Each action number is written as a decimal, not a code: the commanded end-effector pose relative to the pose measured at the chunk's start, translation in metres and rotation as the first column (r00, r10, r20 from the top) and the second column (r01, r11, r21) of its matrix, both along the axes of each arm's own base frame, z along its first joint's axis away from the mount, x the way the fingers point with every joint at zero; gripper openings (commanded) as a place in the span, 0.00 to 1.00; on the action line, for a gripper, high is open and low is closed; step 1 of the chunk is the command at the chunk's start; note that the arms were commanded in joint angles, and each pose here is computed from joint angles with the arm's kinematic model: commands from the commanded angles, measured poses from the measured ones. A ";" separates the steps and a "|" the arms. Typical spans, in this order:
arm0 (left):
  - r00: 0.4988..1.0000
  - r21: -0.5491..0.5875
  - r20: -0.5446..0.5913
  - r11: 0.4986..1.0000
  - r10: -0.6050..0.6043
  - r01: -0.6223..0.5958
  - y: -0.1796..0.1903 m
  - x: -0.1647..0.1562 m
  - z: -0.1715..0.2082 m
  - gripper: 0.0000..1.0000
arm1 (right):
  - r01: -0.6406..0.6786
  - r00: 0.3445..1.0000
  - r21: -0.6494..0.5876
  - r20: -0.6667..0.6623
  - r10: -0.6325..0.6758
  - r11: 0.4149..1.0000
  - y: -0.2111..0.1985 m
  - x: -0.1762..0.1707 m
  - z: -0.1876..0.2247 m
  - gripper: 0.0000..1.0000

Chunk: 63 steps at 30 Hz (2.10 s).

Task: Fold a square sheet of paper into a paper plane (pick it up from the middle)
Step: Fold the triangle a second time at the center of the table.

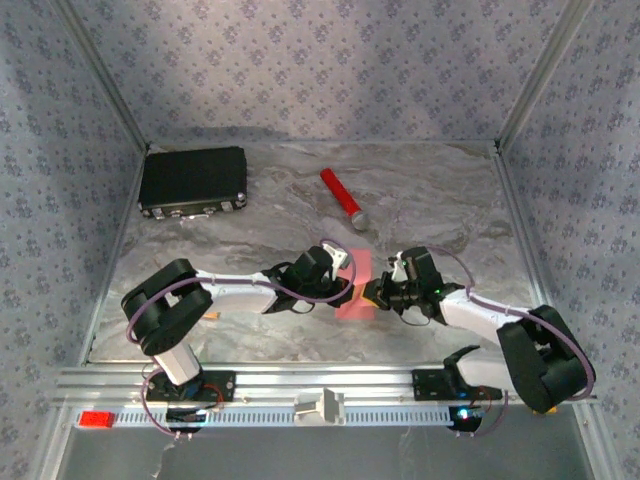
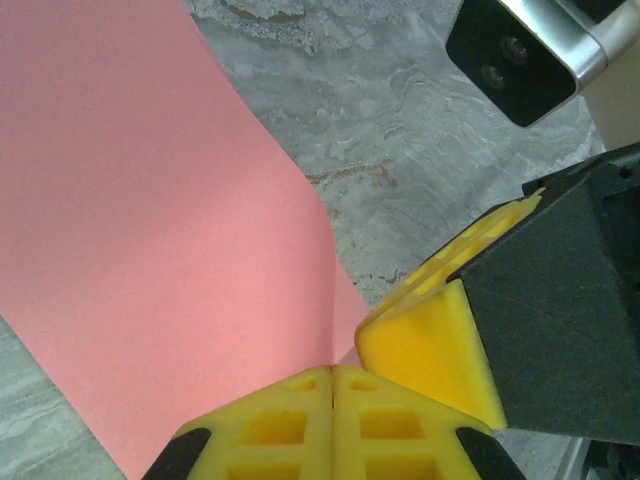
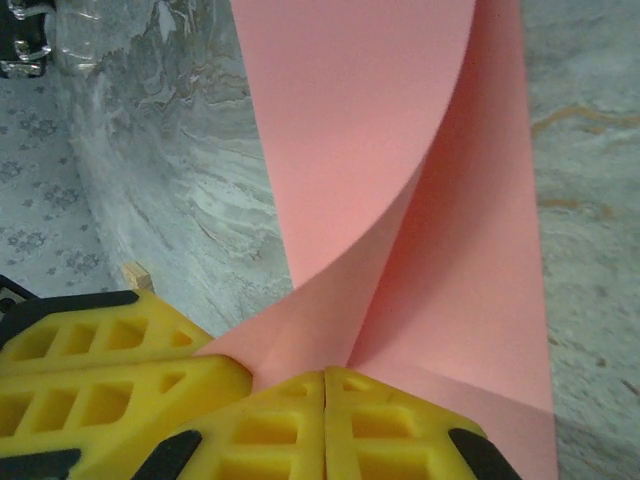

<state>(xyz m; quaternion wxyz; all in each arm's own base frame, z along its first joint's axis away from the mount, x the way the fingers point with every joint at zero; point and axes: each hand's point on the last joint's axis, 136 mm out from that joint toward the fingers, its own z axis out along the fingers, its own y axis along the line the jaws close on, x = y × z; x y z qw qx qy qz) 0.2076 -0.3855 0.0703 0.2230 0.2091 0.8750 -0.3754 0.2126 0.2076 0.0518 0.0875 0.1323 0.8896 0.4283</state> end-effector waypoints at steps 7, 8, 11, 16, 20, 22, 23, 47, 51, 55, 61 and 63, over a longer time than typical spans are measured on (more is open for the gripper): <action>1.000 0.006 0.021 1.000 -0.006 0.006 -0.001 0.005 0.005 0.02 | -0.022 0.997 -0.122 -0.078 0.013 0.992 -0.013 -0.014 -0.026 0.07; 1.000 0.007 0.017 1.000 -0.006 0.006 -0.001 0.005 0.005 0.02 | -0.030 0.996 -0.130 -0.086 0.019 0.991 -0.013 -0.015 -0.028 0.07; 1.000 0.003 0.009 1.000 -0.008 0.007 -0.003 0.005 0.004 0.02 | -0.049 0.994 -0.189 -0.105 0.029 0.981 -0.019 -0.016 -0.034 0.07; 1.000 -0.015 -0.007 1.000 -0.005 0.004 -0.007 0.005 0.004 0.02 | -0.087 0.991 -0.347 -0.126 0.045 0.934 -0.040 -0.019 -0.045 0.07; 1.000 -0.030 -0.023 1.000 -0.008 0.007 -0.012 0.005 0.003 0.02 | -0.106 0.991 -0.373 -0.121 0.065 0.922 -0.043 -0.016 -0.043 0.07; 1.000 -0.036 -0.028 0.999 -0.007 0.006 -0.014 0.006 0.003 0.02 | -0.106 0.991 -0.369 -0.110 0.070 0.923 -0.042 -0.014 -0.039 0.07; 1.000 -0.036 -0.029 0.999 -0.006 0.005 -0.015 0.006 0.003 0.02 | -0.105 0.992 -0.359 -0.100 0.074 0.928 -0.040 -0.012 -0.036 0.08; 1.000 0.029 -0.014 1.000 0.004 -0.004 -0.003 0.012 -0.007 0.03 | -0.107 0.987 -0.311 -0.149 0.063 0.944 -0.032 -0.021 -0.052 0.07; 1.000 0.058 -0.009 0.998 0.009 -0.008 0.003 0.016 -0.012 0.03 | -0.105 0.988 -0.312 -0.144 0.062 0.944 -0.032 -0.020 -0.051 0.07; 1.000 0.093 0.006 0.996 0.002 -0.002 0.005 0.019 -0.015 0.03 | -0.104 0.988 -0.306 -0.138 0.064 0.946 -0.030 -0.018 -0.049 0.07; 1.000 0.126 0.021 0.992 -0.005 0.003 0.005 0.023 -0.019 0.03 | -0.103 0.988 -0.305 -0.142 0.062 0.947 -0.030 -0.019 -0.050 0.07; 1.000 0.135 0.021 0.991 -0.009 0.006 0.005 0.024 -0.021 0.03 | -0.104 0.988 -0.305 -0.140 0.063 0.947 -0.030 -0.019 -0.051 0.07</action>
